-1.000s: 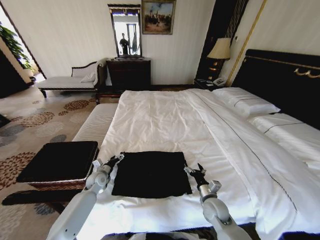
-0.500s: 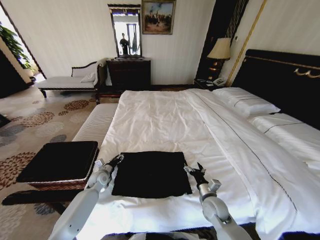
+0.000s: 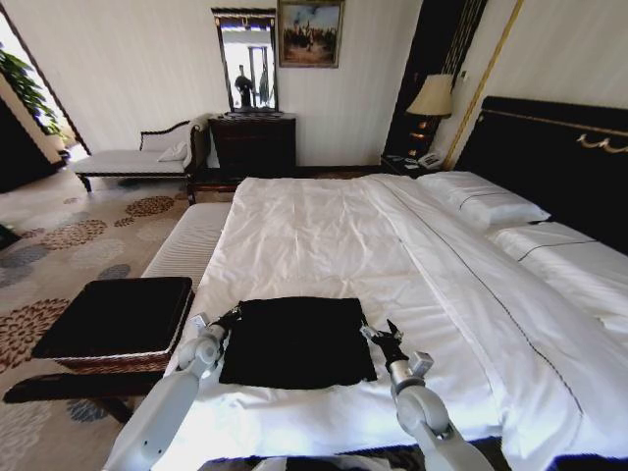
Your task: Fold the clothes on the bed and place them into the basket.
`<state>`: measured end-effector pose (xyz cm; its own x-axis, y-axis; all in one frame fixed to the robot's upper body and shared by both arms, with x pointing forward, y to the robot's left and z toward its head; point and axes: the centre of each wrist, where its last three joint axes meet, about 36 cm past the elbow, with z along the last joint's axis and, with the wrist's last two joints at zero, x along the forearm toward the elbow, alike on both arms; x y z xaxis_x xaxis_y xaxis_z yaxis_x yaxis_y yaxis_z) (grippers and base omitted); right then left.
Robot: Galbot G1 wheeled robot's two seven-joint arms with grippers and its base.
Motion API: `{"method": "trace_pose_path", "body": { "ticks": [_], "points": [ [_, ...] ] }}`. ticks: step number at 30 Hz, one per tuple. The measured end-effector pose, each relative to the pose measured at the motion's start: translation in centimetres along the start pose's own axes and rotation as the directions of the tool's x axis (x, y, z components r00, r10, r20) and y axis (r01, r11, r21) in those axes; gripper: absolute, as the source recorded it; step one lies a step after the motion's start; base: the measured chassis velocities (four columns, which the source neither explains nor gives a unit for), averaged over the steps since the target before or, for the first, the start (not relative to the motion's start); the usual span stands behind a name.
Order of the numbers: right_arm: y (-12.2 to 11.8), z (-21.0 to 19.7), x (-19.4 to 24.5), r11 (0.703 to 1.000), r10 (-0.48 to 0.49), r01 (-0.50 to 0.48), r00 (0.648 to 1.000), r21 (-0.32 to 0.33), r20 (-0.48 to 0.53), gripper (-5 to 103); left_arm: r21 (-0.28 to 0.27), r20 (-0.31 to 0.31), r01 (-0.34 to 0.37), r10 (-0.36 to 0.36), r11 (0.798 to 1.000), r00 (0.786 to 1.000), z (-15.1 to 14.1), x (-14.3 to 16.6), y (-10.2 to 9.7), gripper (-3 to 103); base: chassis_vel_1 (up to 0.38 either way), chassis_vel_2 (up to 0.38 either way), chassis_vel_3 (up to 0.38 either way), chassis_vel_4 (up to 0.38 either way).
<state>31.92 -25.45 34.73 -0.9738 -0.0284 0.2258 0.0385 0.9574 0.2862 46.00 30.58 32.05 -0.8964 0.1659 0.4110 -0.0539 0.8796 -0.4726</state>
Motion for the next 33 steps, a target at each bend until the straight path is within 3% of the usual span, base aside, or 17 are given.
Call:
{"method": "trace_pose_path", "body": {
  "ticks": [4, 7, 8, 11, 20, 25, 30, 33],
  "points": [
    [0.1, -0.6, -0.6, 1.0, 0.001, -0.002, 1.0, -0.015, -0.007, 100, -0.007, 0.015, 0.002, -0.002, 1.0, 1.0, -0.3, 0.2, -0.1, 0, 0.0, 0.0, 0.0, 0.0],
    [0.2, -3.3, -3.2, 0.995, -0.02, 0.014, 0.998, -0.099, -0.06, 100, -0.021, 0.031, -0.001, 0.001, 1.0, 1.0, -0.6, 0.9, -0.3, 0, 0.0, 0.0, 0.0, 0.0],
    [0.2, -3.3, -3.2, 0.995, -0.02, 0.014, 0.998, -0.099, -0.06, 100, -0.021, 0.031, -0.001, 0.001, 1.0, 1.0, -0.6, 0.9, -0.3, 0, 0.0, 0.0, 0.0, 0.0],
    [-0.2, -6.3, -9.0, 0.987, -0.064, 0.045, 0.99, -0.153, -0.122, 100, -0.027, 0.045, -0.003, 0.004, 1.0, 0.999, -0.6, 1.5, -0.6, 0, 0.0, 0.0, 0.0, 0.0],
    [-1.9, -4.8, -17.3, 0.984, -0.015, -0.033, 0.963, -0.174, -0.269, 100, -0.032, 0.061, 0.001, 0.001, 0.999, 0.998, -1.0, 2.4, -0.5, 0, 0.0, 0.0, 0.0, 0.0],
    [-3.2, -3.6, -17.7, 0.989, 0.012, -0.054, 0.957, -0.138, -0.289, 100, -0.035, 0.068, -0.002, 0.005, 0.999, 0.998, -1.4, 2.3, -0.6, 0, 0.0, 0.0, 0.0, 0.0],
    [-3.5, -3.4, -17.5, 0.985, -0.003, -0.049, 0.954, -0.163, -0.3, 101, -0.04, 0.064, -0.005, 0.007, 0.999, 0.998, -1.5, 2.1, -0.5, 0, 0.0, 0.0, 0.0, 0.0],
    [-3.3, -3.5, -17.2, 0.983, -0.02, -0.038, 0.951, -0.182, -0.309, 96, -0.04, 0.063, -0.007, 0.009, 0.999, 0.998, -1.4, 2.1, -0.6, 0, 0.0, 0.0, 0.0, 0.0]
  ]
}}
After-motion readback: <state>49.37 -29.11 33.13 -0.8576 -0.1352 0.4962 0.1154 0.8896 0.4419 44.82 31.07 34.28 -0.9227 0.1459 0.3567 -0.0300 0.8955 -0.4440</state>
